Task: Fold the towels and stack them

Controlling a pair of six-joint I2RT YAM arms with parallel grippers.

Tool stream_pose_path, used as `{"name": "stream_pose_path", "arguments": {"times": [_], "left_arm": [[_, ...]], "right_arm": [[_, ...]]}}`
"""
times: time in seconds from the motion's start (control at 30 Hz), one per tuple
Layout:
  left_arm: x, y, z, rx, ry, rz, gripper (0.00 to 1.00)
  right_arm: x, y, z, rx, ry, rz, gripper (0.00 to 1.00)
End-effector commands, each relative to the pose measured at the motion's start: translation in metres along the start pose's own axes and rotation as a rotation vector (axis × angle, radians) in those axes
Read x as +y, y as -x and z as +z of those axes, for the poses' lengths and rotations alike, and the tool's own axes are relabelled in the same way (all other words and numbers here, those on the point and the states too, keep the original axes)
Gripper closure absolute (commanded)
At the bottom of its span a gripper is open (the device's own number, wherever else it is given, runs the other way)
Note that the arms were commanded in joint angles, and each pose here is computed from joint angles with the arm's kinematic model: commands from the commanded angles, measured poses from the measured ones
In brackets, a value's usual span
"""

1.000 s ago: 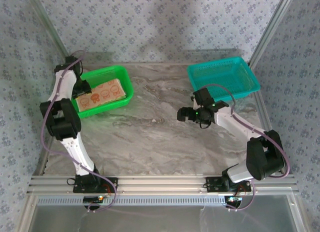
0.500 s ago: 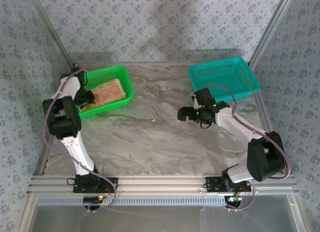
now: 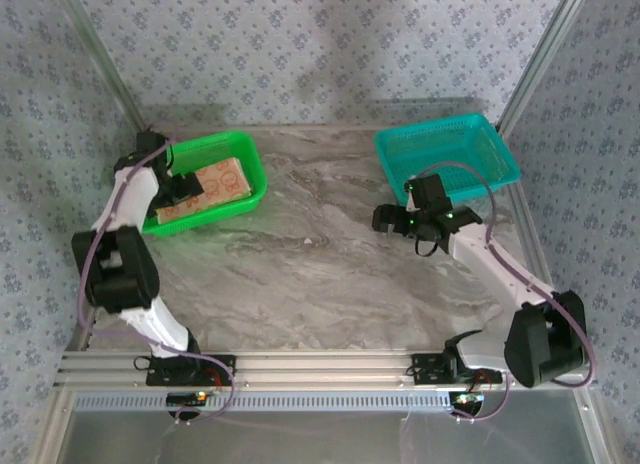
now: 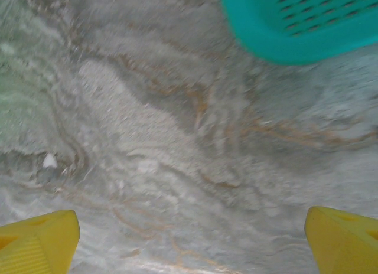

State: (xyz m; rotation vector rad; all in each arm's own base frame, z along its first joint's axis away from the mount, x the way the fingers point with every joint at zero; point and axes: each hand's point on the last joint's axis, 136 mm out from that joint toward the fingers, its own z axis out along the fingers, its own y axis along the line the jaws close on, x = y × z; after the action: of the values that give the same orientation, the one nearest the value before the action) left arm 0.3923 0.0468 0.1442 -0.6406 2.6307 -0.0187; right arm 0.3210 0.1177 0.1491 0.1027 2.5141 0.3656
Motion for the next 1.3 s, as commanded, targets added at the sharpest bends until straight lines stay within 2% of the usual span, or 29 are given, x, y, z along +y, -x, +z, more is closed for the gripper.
{"name": "stream_pose_path", "arguments": {"times": [0.0,0.07,0.13,0.23,0.37,0.43,0.53,0.6,0.63,0.73,0.8,0.9,1.0,1.07,1.17,1.27], "left_arm": [[-0.015,-0.011,-0.03,-0.121,-0.036,0.016,0.0],[-0.012,-0.028,-0.037,-0.173,-0.007,0.013,0.0],[-0.002,-0.038,-0.045,-0.283,0.069,0.011,0.0],[0.02,-0.055,-0.039,-0.427,0.15,-0.016,0.0],[0.044,-0.068,-0.025,-0.557,0.17,-0.028,0.0],[0.051,-0.061,-0.027,-0.595,0.207,-0.003,0.0],[0.054,-0.053,-0.028,-0.623,0.283,0.09,0.0],[0.052,-0.054,-0.017,-0.631,0.28,0.123,0.0],[0.051,-0.053,-0.013,-0.653,0.27,0.129,0.0],[0.039,-0.051,0.001,-0.721,0.187,0.125,0.0],[0.026,-0.045,0.006,-0.75,0.134,0.17,0.0],[0.013,-0.032,0.009,-0.808,0.089,0.207,0.0],[0.008,-0.023,0.019,-0.817,0.03,0.211,0.0],[0.008,-0.025,0.027,-0.829,0.007,0.209,0.0],[-0.009,-0.026,0.042,-0.77,-0.049,0.28,0.0],[-0.006,-0.028,0.047,-0.762,-0.079,0.266,0.0]], "right_arm": [[-0.03,0.019,-0.015,-0.135,-0.114,-0.011,0.0],[-0.043,0.028,-0.022,-0.224,-0.157,-0.037,0.0],[-0.061,0.036,-0.03,-0.339,-0.234,-0.068,0.0],[-0.074,0.038,-0.03,-0.491,-0.285,-0.197,0.0],[-0.096,0.033,-0.022,-0.644,-0.327,-0.221,0.0],[-0.11,0.032,-0.012,-0.64,-0.386,-0.235,0.0],[-0.125,0.026,0.011,-0.555,-0.456,-0.261,0.0],[-0.129,0.029,0.021,-0.575,-0.457,-0.265,0.0],[-0.13,0.035,0.021,-0.591,-0.473,-0.304,0.0],[-0.12,0.042,0.032,-0.622,-0.362,-0.331,0.0],[-0.123,0.043,0.04,-0.629,-0.32,-0.334,0.0],[-0.136,0.039,0.044,-0.63,-0.289,-0.263,0.0],[-0.135,0.037,0.05,-0.675,-0.222,-0.27,0.0],[-0.141,0.038,0.054,-0.599,-0.236,-0.248,0.0],[-0.147,0.042,0.059,-0.57,-0.262,-0.226,0.0],[-0.148,0.042,0.059,-0.576,-0.269,-0.222,0.0]]}}
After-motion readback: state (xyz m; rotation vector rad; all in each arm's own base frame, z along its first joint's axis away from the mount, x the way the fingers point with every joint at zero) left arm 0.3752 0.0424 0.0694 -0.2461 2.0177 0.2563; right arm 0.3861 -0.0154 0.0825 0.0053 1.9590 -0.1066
